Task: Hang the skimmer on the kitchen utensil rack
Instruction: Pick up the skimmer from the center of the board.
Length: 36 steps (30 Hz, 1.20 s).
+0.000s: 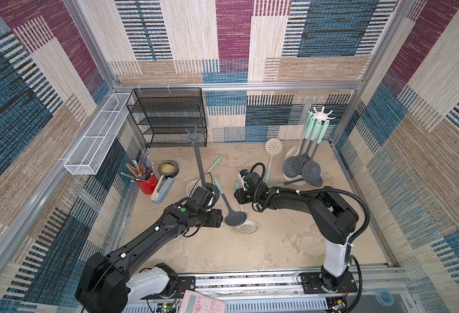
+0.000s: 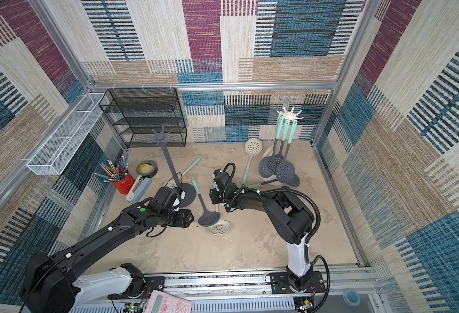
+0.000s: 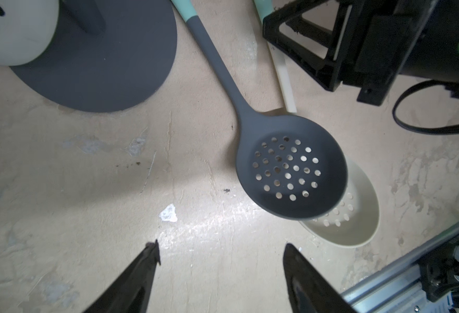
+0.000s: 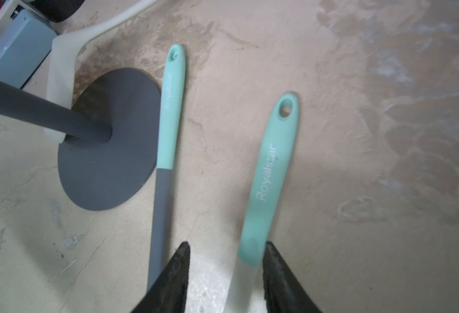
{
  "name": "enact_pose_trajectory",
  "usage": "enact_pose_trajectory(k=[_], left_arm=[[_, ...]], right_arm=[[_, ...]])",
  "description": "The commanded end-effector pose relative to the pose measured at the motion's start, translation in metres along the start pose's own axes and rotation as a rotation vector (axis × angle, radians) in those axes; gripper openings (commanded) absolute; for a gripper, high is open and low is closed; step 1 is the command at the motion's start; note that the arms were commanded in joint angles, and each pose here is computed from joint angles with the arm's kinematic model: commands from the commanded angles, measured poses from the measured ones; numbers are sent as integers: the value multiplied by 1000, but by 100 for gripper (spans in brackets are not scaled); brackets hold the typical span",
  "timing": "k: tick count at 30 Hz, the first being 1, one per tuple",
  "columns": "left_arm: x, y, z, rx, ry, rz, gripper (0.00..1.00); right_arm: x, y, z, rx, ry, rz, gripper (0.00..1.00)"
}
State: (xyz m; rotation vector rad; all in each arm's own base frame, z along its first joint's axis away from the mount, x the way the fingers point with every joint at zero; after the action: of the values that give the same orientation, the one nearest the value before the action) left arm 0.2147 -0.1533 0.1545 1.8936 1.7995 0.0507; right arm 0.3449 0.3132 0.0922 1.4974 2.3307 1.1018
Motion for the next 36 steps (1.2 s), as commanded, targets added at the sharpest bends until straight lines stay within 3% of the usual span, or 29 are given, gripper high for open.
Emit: enact_pose_trajectory(k=[1,9,22,28,31,36], left_arm=[[6,-2,-1,-1,25,-49,74],[17,-6,-2,-18,51,-121,74],[35,-8,-7,-77,54,-276,73],[36,-5,-11,-106,58,-301,71],[37,-4,-15,-120,63,-301,71],[38,-3,-19,-139,70,-303,71]], right_arm=[[9,3,3,-6,-11,-38,46],[34,0,18,22,-1,-101,46],[39,-7,46,76,-53,-143,45],[30,-15,55,123,-127,-149,40],[29,-18,58,142,-130,-142,32],[28,-19,56,156,-165,-158,30]])
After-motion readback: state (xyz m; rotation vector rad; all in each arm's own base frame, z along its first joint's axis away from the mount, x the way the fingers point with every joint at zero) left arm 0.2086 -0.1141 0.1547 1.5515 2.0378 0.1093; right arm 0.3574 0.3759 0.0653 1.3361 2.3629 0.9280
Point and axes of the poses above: each gripper's point midway between its finger pads, its own z axis out along the fingers, its own x axis along the line the jaws close on, y = z × x, the point moved 5 cm from there along -z, back along the fingers, and after that the axes turned 5 degrees about -z, right-handed, at the moved point
